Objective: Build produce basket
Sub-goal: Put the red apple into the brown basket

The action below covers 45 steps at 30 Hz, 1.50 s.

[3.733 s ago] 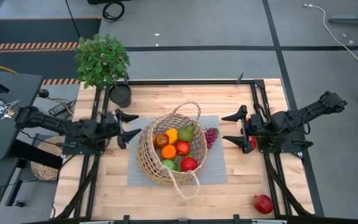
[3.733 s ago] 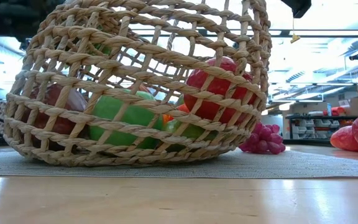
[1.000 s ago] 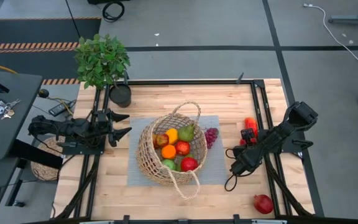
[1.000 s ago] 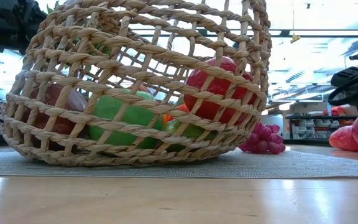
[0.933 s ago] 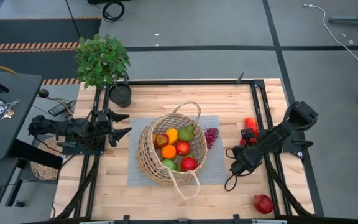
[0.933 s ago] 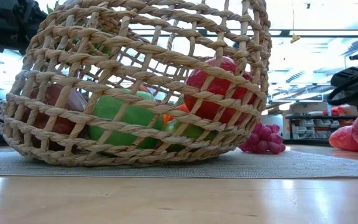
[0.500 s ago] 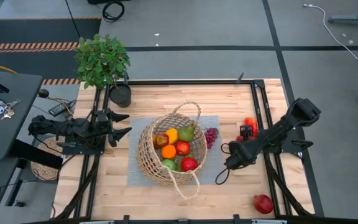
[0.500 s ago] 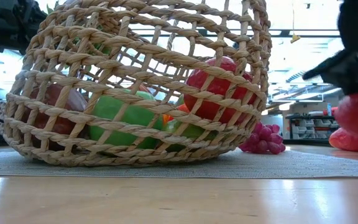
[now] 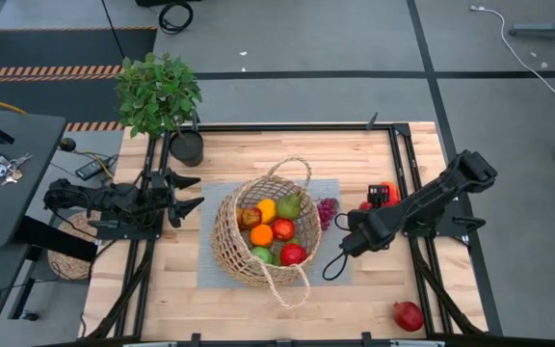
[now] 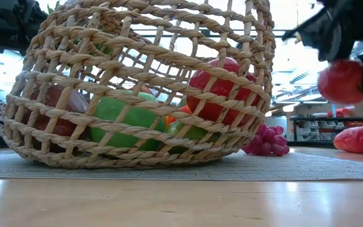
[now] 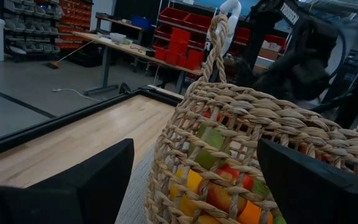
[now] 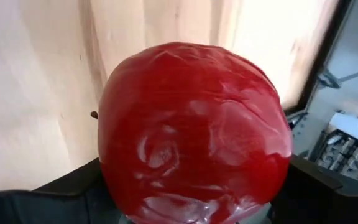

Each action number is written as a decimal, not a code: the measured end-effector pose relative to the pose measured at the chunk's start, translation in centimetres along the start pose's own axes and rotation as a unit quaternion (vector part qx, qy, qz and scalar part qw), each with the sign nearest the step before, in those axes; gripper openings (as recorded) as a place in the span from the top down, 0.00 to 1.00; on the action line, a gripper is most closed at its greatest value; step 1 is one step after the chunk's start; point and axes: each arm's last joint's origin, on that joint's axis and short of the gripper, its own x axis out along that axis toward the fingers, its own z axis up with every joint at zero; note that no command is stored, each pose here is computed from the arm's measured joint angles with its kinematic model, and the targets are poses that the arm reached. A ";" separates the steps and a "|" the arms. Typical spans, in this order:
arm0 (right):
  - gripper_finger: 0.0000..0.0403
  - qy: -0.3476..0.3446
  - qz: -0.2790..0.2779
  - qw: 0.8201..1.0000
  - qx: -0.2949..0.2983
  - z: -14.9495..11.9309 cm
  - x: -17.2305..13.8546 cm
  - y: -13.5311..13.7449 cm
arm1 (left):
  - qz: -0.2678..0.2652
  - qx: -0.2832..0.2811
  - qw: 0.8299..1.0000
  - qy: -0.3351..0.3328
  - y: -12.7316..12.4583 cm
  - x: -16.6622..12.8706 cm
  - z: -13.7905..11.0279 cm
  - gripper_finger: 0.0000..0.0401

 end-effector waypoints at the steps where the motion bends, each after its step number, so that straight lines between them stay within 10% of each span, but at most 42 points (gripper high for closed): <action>1: 0.20 -0.010 0.009 1.000 0.007 0.3 -0.6 -0.2 | 0.000 0.000 1.000 0.000 0.0 0.0 0.0 0.13; 16: 0.20 -0.213 0.106 0.968 0.086 0.2 -8.9 -5.4 | 0.000 0.000 1.000 0.000 0.0 0.0 0.0 0.13; 30: 0.20 -0.467 0.193 0.858 0.092 -0.4 -13.7 -8.0 | 0.000 0.000 1.000 0.000 0.0 0.0 0.0 0.13; 45: 0.20 -0.556 0.184 0.807 0.075 -0.3 -15.5 -8.8 | 0.000 0.000 1.000 0.000 0.0 0.0 0.0 0.13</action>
